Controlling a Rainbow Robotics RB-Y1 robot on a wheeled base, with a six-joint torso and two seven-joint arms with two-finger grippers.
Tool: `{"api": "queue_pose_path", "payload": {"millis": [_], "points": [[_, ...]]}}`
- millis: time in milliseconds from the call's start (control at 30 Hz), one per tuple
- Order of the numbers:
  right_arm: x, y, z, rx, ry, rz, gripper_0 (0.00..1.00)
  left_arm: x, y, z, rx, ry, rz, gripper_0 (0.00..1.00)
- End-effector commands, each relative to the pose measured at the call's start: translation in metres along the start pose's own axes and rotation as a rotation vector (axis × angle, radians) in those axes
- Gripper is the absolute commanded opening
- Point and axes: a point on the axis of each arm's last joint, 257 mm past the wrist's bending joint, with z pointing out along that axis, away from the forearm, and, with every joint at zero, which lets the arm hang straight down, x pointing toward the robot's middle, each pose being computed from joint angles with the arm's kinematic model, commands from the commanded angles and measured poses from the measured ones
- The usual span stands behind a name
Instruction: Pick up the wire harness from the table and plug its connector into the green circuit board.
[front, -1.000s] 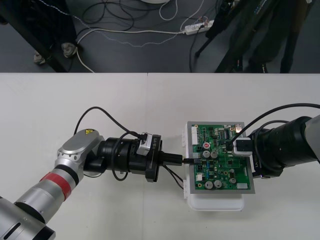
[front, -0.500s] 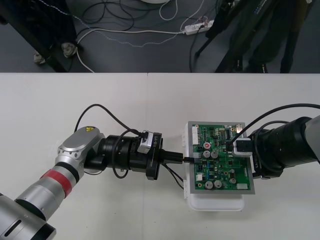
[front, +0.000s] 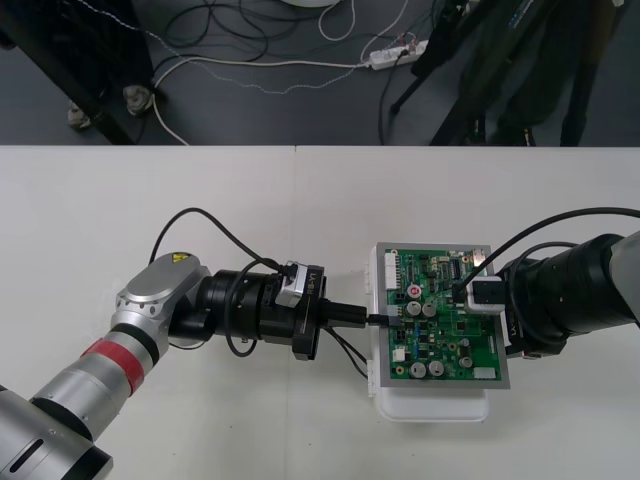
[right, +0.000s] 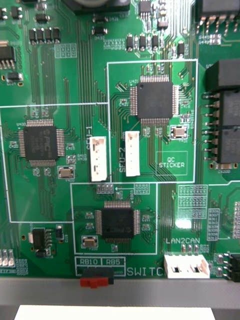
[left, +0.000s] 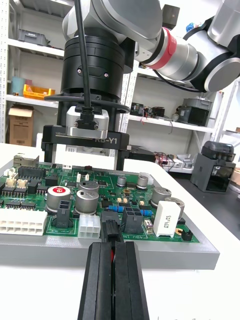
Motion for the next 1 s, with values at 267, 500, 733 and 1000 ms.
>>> {"api": "queue_pose_path", "payload": {"millis": [267, 500, 733, 1000], "points": [[-0.016, 0.012, 0.002, -0.028, -0.038, -0.019, 1.0, -0.014, 0.009, 0.047, 0.04, -0.005, 0.176, 0.0], [-0.017, 0.012, 0.002, -0.027, -0.039, -0.024, 1.0, -0.016, 0.01, 0.051, 0.04, -0.013, 0.177, 0.0], [-0.017, 0.012, 0.002, -0.027, -0.039, -0.027, 1.0, -0.02, 0.01, 0.059, 0.037, -0.028, 0.176, 0.0], [-0.017, 0.012, 0.002, -0.027, -0.039, -0.03, 1.0, -0.018, 0.011, 0.057, 0.032, -0.022, 0.172, 0.0]]}}
